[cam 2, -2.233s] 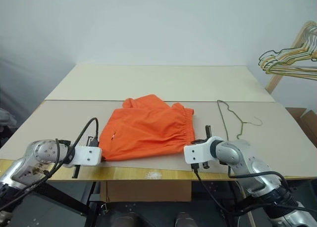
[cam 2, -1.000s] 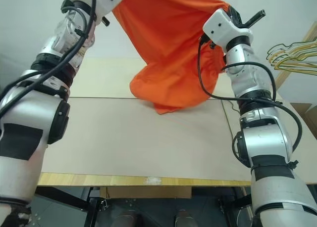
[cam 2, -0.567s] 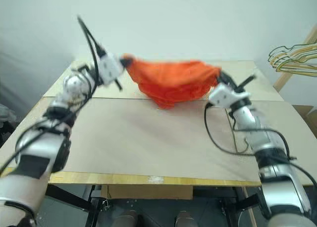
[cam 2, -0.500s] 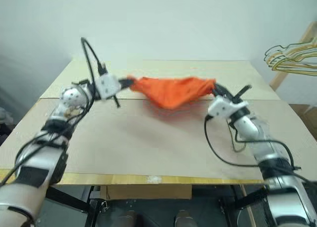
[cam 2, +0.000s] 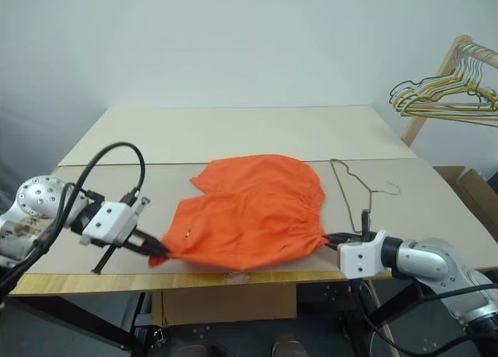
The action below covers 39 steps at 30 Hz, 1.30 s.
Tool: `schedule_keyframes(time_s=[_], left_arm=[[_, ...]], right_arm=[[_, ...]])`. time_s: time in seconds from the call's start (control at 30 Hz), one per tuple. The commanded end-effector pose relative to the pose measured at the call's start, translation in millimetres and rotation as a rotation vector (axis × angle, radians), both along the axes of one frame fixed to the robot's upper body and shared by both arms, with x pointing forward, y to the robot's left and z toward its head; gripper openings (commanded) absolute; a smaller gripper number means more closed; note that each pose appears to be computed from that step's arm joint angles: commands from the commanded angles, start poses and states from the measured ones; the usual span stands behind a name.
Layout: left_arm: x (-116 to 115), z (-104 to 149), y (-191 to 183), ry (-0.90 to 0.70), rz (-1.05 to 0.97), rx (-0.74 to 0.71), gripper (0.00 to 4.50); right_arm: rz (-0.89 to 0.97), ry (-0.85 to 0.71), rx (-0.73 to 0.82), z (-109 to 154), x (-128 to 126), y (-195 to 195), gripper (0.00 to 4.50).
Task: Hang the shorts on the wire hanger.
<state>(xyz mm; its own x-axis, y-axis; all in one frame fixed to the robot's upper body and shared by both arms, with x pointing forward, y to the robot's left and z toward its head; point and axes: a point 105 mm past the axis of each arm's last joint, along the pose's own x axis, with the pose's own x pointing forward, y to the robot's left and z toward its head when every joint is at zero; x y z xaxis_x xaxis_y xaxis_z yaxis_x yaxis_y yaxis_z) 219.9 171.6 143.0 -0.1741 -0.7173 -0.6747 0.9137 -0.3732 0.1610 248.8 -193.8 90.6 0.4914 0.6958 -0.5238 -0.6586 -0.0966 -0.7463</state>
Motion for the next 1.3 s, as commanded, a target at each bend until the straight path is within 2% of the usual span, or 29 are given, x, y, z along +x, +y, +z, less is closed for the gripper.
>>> schedule_keyframes(time_s=[0.03, 0.17, 0.27, 0.33, 0.37, 0.4, 0.43, 0.5, 0.53, 0.57, 0.63, 0.67, 0.73, 0.77, 0.83, 0.9, 0.97, 1.03, 1.17, 1.3], left_arm=[[-14.4, 3.4, -4.5, 0.023, -0.032, -0.005, 0.01], [-12.5, -4.5, -10.5, 0.013, 0.001, -0.032, 0.01], [8.1, -4.2, -13.4, -0.070, 0.064, -0.056, 0.01], [51.5, 9.1, -17.3, -0.208, 0.166, -0.111, 0.01], [79.6, 18.6, -19.8, -0.290, 0.245, -0.135, 0.01], [121.1, 37.7, -21.9, -0.416, 0.381, -0.180, 0.01], [146.9, 51.1, -23.9, -0.493, 0.463, -0.207, 0.01], [216.0, 106.6, -23.1, -0.738, 0.778, -0.295, 0.01], [232.8, 126.3, -22.5, -0.824, 0.873, -0.319, 0.01], [248.8, 157.6, -18.4, -0.937, 1.025, -0.369, 0.01], [255.5, 219.6, -6.6, -1.215, 1.247, -0.472, 0.01], [251.1, 245.2, -1.9, -1.350, 1.313, -0.513, 0.01], [229.3, 300.9, 5.2, -1.574, 1.416, -0.691, 0.01], [222.1, 313.9, 6.9, -1.623, 1.444, -0.747, 0.01], [196.6, 349.2, 1.9, -1.819, 1.407, -0.886, 0.01], [179.6, 364.7, -9.6, -1.953, 1.304, -0.968, 0.01], [182.9, 357.3, -21.7, -1.897, 1.223, -0.997, 0.01], [194.7, 333.6, -37.6, -1.793, 1.111, -0.969, 0.01], [211.8, 257.0, -63.1, -1.468, 0.844, -0.904, 0.01], [202.3, 184.5, -69.7, -1.151, 0.610, -0.855, 0.01]], right_arm=[[0.004, -0.025, -0.061, 6.7, -0.1, -3.0, 0.00], [-0.039, -0.032, -0.025, 10.5, 4.7, -0.5, 0.00], [-0.082, -0.031, 0.032, 20.0, 11.9, 2.6, 0.00], [-0.156, -0.105, 0.115, 45.7, 38.7, 4.8, 0.00], [-0.192, -0.159, 0.158, 62.0, 55.6, 5.9, 0.00], [-0.248, -0.253, 0.206, 85.4, 80.5, 6.2, 0.00], [-0.282, -0.311, 0.234, 100.8, 96.1, 6.7, 0.00], [-0.416, -0.483, 0.319, 145.8, 141.6, 3.0, 0.00], [-0.461, -0.536, 0.344, 159.9, 155.6, 1.7, 0.00], [-0.542, -0.635, 0.393, 182.7, 173.1, -2.7, 0.00], [-0.688, -0.855, 0.518, 230.6, 192.1, -12.2, 0.00], [-0.744, -0.942, 0.592, 251.5, 195.0, -15.9, 0.00], [-0.759, -1.124, 0.775, 291.7, 184.8, -16.6, 0.00], [-0.753, -1.174, 0.828, 301.0, 180.8, -16.2, 0.00], [-0.712, -1.276, 0.935, 318.3, 167.6, -14.8, 0.00], [-0.693, -1.315, 0.978, 318.4, 162.0, -16.5, 0.00], [-0.676, -1.294, 0.924, 301.3, 165.7, -17.9, 0.00], [-0.675, -1.244, 0.862, 275.6, 170.5, -23.2, 0.00], [-0.585, -1.134, 0.703, 216.5, 168.2, -25.2, 0.00], [-0.404, -0.933, 0.558, 156.5, 155.7, -8.2, 0.00]])
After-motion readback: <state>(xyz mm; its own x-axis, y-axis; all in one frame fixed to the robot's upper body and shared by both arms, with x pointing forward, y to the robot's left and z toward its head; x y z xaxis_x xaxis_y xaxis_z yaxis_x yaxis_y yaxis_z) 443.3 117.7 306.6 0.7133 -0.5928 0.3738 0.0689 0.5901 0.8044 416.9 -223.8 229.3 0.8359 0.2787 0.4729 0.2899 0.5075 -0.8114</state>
